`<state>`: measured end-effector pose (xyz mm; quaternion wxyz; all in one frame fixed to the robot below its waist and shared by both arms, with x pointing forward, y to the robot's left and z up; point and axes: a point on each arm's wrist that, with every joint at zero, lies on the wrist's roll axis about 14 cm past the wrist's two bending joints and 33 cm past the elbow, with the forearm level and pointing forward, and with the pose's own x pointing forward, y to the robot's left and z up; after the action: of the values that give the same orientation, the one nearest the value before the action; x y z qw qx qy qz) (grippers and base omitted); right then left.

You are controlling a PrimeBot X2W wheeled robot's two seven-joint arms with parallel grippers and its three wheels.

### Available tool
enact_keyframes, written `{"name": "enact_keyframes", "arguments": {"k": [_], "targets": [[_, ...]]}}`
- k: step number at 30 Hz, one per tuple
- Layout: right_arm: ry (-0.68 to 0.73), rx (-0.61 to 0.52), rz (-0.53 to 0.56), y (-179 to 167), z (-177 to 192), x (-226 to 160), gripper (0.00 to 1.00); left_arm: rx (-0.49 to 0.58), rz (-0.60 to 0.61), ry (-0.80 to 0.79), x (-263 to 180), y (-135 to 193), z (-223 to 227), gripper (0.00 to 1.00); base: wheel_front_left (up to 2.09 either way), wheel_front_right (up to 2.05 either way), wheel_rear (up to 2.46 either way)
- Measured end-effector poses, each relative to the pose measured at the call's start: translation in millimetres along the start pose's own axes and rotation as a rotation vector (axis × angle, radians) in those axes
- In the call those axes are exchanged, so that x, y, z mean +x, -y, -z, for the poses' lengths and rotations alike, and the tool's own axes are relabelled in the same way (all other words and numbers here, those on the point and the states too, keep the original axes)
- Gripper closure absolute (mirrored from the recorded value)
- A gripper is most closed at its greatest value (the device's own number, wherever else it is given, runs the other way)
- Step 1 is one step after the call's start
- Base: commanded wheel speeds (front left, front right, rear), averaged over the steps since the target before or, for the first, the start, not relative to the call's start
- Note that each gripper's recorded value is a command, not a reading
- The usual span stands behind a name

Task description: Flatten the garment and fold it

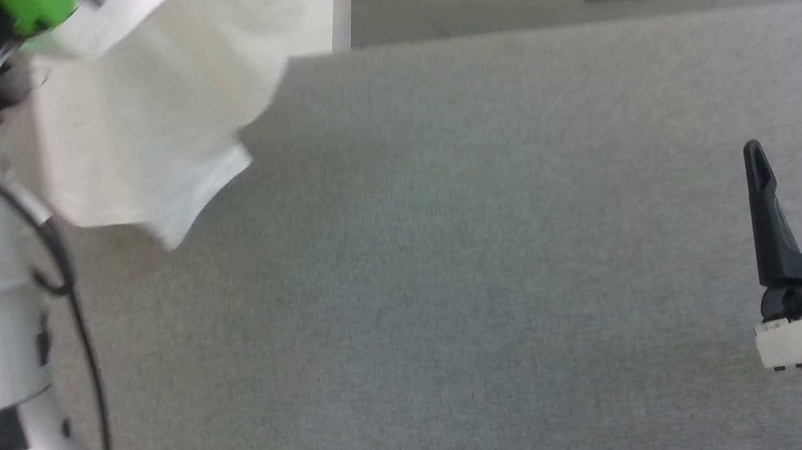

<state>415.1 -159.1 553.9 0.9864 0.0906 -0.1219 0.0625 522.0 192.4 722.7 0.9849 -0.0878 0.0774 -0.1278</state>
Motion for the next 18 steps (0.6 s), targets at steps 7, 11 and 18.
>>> {"name": "enact_keyframes", "arguments": {"k": [7,11,18], "targets": [[0.07,-0.006,0.026,7,-32,-15,0.0,0.047,0.217,0.089,-18,93,-42,1.0,0.0,0.0,0.0],[0.087,-0.019,0.059,17,-41,-27,0.0,0.075,0.347,0.105,-20,148,-46,1.0,0.0,0.0,0.0],[0.094,-0.04,0.117,35,-47,-40,0.0,0.123,0.567,0.107,-24,228,-31,1.0,0.0,0.0,0.0]]}}
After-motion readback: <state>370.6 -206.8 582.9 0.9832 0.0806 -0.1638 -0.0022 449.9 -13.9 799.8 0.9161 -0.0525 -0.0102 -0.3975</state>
